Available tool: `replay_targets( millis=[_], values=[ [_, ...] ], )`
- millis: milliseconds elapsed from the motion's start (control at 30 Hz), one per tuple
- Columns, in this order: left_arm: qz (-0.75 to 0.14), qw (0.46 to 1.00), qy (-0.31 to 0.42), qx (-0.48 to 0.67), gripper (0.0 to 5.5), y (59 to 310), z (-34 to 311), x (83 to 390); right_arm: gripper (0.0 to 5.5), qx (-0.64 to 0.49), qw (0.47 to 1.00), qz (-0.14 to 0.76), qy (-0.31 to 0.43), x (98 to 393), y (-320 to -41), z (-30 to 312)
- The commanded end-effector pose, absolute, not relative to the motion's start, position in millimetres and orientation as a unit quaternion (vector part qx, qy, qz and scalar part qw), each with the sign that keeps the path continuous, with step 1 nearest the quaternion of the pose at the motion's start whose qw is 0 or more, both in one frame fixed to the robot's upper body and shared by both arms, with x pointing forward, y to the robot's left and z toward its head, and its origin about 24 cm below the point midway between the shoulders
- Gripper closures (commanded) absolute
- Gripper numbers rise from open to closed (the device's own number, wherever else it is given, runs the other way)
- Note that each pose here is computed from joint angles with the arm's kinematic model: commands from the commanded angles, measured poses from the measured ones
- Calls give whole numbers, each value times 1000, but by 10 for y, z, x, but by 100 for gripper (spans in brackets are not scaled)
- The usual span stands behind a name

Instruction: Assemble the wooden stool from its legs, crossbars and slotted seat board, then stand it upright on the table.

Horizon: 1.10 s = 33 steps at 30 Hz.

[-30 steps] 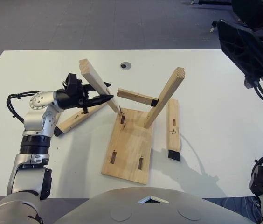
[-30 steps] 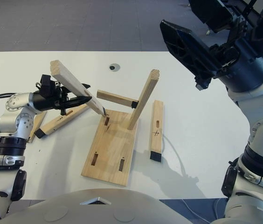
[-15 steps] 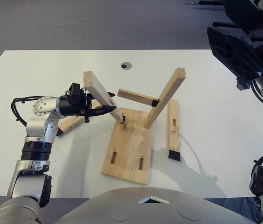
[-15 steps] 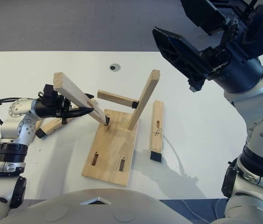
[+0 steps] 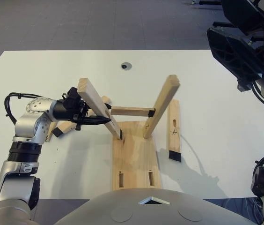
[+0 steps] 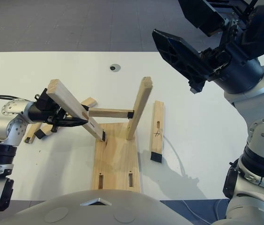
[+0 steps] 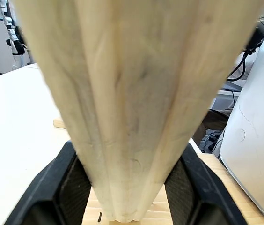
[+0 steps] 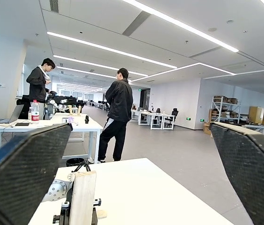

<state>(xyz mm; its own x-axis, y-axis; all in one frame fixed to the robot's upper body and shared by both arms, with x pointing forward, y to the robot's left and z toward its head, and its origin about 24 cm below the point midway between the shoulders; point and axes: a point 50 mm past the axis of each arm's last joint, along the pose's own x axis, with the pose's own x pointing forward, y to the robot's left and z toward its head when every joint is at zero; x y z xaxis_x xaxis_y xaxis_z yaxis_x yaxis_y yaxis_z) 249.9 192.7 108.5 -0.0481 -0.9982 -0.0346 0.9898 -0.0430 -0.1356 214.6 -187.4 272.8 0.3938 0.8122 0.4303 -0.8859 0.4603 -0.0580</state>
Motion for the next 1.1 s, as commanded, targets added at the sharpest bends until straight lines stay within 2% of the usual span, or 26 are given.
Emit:
replay_targets(
  millis=[33, 267, 400, 500, 667, 1100],
  values=[
    [-744, 658, 106, -42, 347, 1905, 983, 2401, 10, 83, 830, 515, -199, 2132, -1875, 2748],
    [-740, 660, 108, -71, 347, 1877, 906, 2360, 10, 78, 826, 525, -190, 2148, -1874, 2761],
    [-732, 666, 109, -96, 347, 1885, 896, 2433, 10, 78, 824, 530, -185, 2155, -1851, 2746],
    [-725, 667, 135, -102, 347, 1888, 870, 2495, 10, 78, 823, 532, -183, 2156, -1829, 2731],
    [-738, 648, 165, -89, 347, 1825, 887, 2506, 10, 78, 822, 535, -181, 2150, -1803, 2722],
    [-750, 635, 171, -67, 347, 1722, 934, 2480, 10, 64, 819, 540, -180, 2142, -1726, 2721]
  ],
)
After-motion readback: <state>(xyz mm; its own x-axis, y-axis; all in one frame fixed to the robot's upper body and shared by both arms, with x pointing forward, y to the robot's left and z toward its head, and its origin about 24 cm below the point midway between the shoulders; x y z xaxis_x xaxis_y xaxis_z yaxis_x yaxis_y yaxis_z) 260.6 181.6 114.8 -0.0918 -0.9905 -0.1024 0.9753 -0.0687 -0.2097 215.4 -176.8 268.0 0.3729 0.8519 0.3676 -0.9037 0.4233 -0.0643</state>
